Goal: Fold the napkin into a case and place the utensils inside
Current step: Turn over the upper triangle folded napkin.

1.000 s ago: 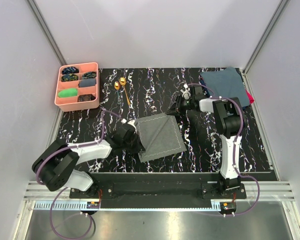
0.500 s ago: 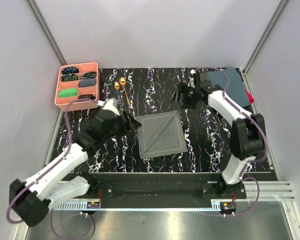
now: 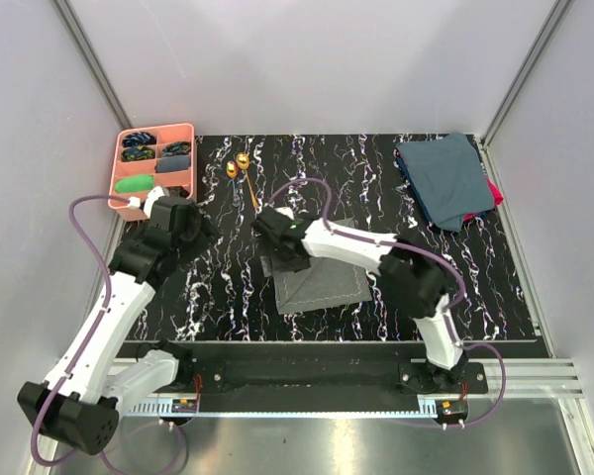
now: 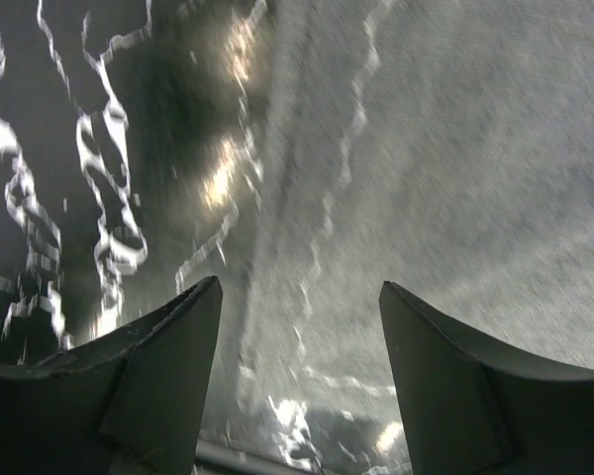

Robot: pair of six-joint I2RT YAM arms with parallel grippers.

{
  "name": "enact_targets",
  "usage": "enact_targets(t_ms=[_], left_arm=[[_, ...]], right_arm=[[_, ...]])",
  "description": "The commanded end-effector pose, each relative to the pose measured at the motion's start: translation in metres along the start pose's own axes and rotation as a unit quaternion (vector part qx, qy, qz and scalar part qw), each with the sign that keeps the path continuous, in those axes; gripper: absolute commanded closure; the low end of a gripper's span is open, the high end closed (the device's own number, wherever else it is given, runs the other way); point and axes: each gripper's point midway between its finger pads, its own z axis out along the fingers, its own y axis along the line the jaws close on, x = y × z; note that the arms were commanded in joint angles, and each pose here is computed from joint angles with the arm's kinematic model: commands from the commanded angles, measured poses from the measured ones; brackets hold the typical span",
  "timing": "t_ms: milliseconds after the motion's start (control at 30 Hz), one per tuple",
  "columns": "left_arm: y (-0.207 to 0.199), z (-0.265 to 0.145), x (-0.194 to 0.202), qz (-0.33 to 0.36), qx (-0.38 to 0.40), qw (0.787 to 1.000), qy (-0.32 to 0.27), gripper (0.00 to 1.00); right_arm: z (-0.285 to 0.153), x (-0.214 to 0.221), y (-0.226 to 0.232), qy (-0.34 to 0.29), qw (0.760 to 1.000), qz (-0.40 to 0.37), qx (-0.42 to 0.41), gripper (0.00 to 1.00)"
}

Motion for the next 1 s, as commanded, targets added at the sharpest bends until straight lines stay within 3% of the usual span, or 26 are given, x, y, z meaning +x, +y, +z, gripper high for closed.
enact_targets(t_ms=[0,300,600,633,767,967], left_arm=[[0.027,-0.011,-0.005,0.000,-0.050,0.999,-0.020,0.28],[0.044,-0.008,0.003,0.007,-0.060,0.998,-0.019,0.28],[0.048,-0.005,0.003,0.008,-0.065,0.998,-0.011,0.28],[0.049,-0.005,0.003,0.008,-0.066,0.998,-0.010,0.28],[0.055,-0.004,0.003,0.006,-0.074,0.997,-0.011,0.28],[0.058,-0.001,0.005,-0.006,-0.078,0.997,-0.003,0.27]], right_arm=[[0.000,-0.035,0.001,-0.052,0.997,0.008,0.061,0.27],[0.031,-0.025,0.015,-0.030,0.997,-0.013,0.074,0.47],[0.067,0.005,0.000,0.005,0.992,-0.017,0.123,0.52],[0.068,0.006,-0.001,0.004,0.991,-0.020,0.129,0.60],[0.071,0.007,-0.005,0.003,0.990,-0.029,0.142,0.73],[0.075,0.006,-0.004,0.004,0.989,-0.034,0.142,0.77]])
